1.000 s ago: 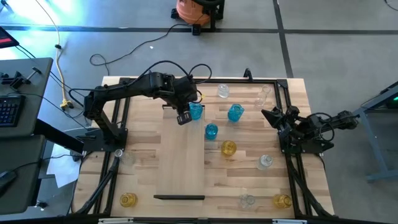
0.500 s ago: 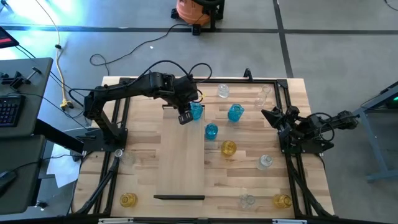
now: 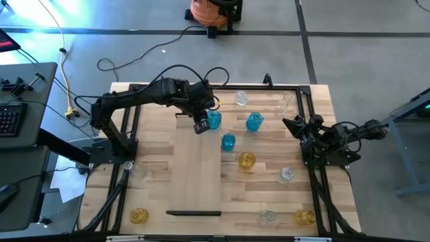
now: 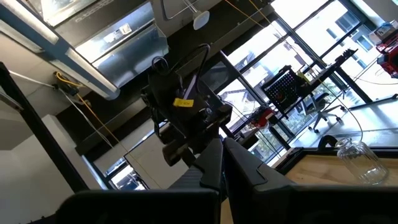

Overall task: Sort vases onto shelf
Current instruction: Put the left blue vase on the shelf, then put the top yellow vase on the shelf

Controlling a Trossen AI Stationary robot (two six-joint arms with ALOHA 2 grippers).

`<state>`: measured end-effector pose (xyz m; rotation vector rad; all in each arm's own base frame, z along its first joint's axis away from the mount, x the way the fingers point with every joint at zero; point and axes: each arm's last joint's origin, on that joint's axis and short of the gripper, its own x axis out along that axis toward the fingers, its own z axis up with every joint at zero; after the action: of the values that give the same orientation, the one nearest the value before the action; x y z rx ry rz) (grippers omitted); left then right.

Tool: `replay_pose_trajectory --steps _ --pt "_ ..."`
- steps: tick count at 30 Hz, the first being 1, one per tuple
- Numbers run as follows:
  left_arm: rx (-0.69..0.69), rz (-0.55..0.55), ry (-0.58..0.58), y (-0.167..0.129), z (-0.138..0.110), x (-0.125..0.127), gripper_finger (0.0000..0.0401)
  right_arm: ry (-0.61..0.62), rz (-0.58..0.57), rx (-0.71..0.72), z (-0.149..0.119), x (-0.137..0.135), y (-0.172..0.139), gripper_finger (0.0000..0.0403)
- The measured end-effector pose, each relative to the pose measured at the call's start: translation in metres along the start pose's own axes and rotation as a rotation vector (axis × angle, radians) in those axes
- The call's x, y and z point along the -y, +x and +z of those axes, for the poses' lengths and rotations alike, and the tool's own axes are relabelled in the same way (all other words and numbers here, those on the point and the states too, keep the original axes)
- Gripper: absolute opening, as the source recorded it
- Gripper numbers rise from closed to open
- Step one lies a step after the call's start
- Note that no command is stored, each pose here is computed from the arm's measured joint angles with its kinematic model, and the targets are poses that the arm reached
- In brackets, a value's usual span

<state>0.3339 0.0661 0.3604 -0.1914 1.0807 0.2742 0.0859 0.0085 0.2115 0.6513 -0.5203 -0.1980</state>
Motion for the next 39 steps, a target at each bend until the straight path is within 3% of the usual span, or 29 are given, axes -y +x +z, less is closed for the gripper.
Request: replay_pose_trajectory --steps 6,10,19,29,35,39 --pt "-0.082 0.099 0.007 -0.006 -0.011 -0.004 0.0000 -0.001 -0.001 -0.001 0.000 0.000 0.000 0.0000" --pt "-0.044 0.103 -0.024 -0.025 -0.017 -0.006 0.0000 0.000 -0.001 -0.003 0.000 0.000 0.000 0.0000" --pt "0.145 0.208 -0.168 -0.105 -0.040 -0.016 0.0000 0.158 0.004 -0.002 0.000 0.000 0.000 0.0000" --pt "0.276 0.201 -0.352 -0.170 -0.091 -0.026 0.0000 0.151 0.038 0.158 0.017 -0.006 -0.001 0.0000" --pt "0.302 0.211 -0.369 -0.188 -0.111 -0.029 0.0001 0.068 0.196 0.177 0.041 -0.026 0.004 0.0000" --pt "0.301 0.240 -0.345 -0.191 -0.116 -0.031 0.0001 -0.125 0.180 0.109 0.072 -0.060 0.027 0.0000"
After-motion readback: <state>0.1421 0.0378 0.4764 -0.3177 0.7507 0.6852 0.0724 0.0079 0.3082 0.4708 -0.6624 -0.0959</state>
